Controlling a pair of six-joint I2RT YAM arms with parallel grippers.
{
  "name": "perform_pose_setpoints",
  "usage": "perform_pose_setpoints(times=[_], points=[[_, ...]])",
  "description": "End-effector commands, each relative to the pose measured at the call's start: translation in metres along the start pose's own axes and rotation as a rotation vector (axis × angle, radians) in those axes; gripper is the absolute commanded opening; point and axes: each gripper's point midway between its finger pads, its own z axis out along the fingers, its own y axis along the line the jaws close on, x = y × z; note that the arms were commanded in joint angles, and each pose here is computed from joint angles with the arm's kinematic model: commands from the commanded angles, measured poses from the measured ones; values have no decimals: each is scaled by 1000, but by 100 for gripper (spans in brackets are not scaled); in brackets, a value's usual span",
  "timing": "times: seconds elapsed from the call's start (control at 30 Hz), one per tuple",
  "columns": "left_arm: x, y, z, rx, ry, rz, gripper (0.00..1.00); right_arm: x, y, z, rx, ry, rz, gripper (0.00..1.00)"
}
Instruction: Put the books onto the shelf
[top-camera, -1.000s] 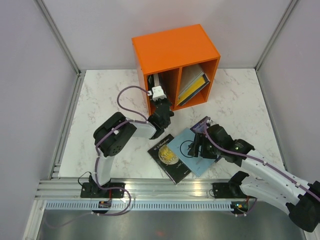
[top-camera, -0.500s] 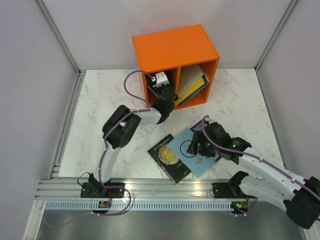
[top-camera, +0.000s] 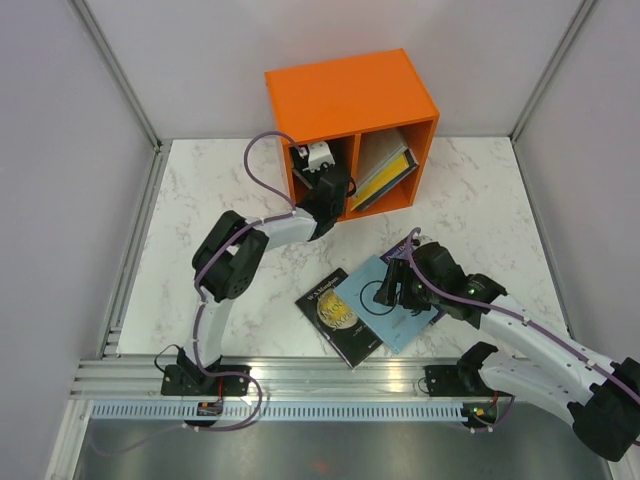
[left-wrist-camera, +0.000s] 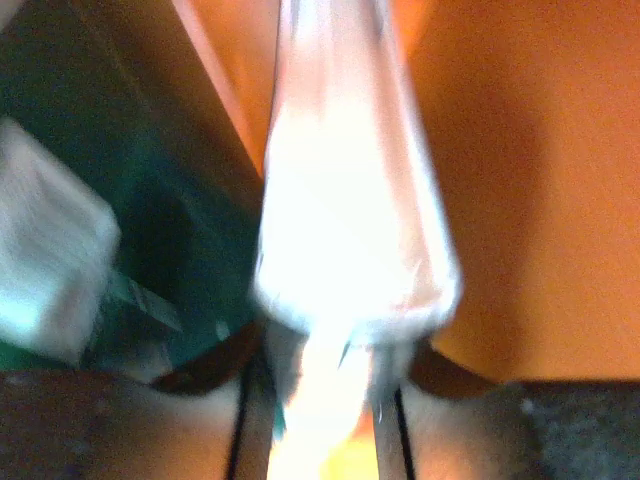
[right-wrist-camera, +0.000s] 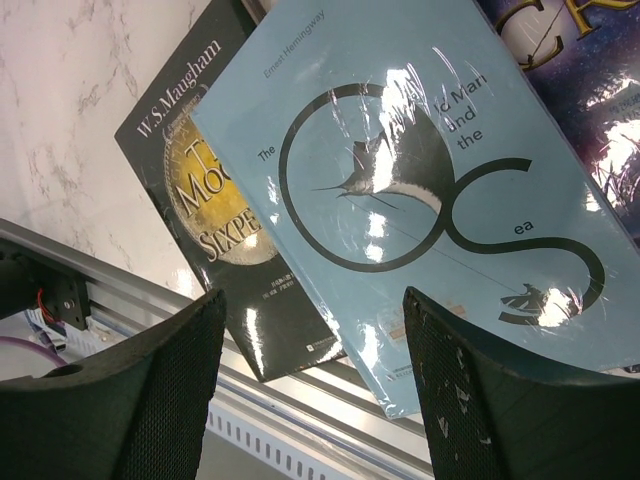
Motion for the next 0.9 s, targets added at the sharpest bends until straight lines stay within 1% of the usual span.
perform_pose_setpoints(times=[0.0, 0.07, 0.13, 0.23, 0.27, 0.3, 0.53, 0.6, 0.63, 0.67, 0.7, 0.73, 0.8, 0.83, 0.87], points=[[12, -24, -35, 135, 215, -97, 43, -19, 17, -9, -48, -54, -24, 75], [6, -31, -49, 157, 240, -99, 45, -20, 18, -10, -52, -58, -27, 75], [-10, -35, -64, 168, 251, -94, 52, -23, 21, -12, -62, -67, -26, 75], [-27, -38, -87, 177, 257, -80, 78, -26, 23, -16, -73, -85, -28, 75], [-29, -39, -92, 181, 266, -79, 95, -26, 24, -17, -76, -90, -25, 75], [-31, -39, -96, 178, 280, -90, 100, -27, 23, -17, -75, -93, -21, 75], [-66, -13, -135, 163, 335, -55, 100, -32, 26, -27, -99, -138, -16, 75], [-78, -9, -156, 212, 382, -67, 100, -38, 28, -30, -93, -159, -21, 76], [-70, -2, -165, 227, 420, -55, 100, -41, 27, -30, -85, -165, -26, 76], [-75, -3, -182, 290, 467, -73, 100, -45, 30, -32, -83, -170, -32, 76], [-73, -1, -191, 314, 499, -93, 100, -48, 28, -32, -65, -178, -35, 76], [-50, 5, -208, 357, 589, -85, 100, -52, 25, -30, -32, -167, -44, 76], [-51, 21, -218, 354, 593, -96, 100, -56, 19, -26, 8, -145, -54, 76], [-22, 22, -244, 423, 735, -119, 100, -59, 8, -19, 58, -120, -68, 77], [-10, 19, -264, 497, 831, -130, 100, -63, 3, -19, 86, -106, -70, 76]])
